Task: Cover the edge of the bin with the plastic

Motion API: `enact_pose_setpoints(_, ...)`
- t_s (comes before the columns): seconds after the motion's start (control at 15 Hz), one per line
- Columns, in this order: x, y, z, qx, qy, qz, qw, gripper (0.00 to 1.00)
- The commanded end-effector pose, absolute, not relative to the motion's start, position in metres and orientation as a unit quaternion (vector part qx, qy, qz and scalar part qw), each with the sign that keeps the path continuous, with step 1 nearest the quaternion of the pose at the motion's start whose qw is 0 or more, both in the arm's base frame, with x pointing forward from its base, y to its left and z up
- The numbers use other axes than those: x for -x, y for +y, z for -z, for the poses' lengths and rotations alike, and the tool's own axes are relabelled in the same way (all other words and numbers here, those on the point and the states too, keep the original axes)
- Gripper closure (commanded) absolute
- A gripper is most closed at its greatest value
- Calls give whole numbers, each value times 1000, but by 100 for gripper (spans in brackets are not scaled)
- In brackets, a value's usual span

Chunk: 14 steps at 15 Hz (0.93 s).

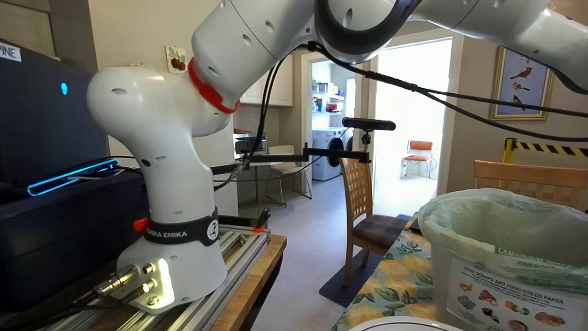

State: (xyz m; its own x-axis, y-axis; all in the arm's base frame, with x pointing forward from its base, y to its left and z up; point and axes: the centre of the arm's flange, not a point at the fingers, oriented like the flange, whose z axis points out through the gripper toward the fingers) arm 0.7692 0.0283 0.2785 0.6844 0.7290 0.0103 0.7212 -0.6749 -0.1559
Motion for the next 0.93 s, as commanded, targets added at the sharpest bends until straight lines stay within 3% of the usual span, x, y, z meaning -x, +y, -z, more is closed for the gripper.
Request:
enact_pose_setpoints(0.0,-793,21,-278,906,-409,-21,108,45)
enact_pose_setpoints(0.4,-808,3,-291,909,-384,14,161,2)
enact_pose_setpoints(0.87,-820,-20,-310,916,-342,69,197,0)
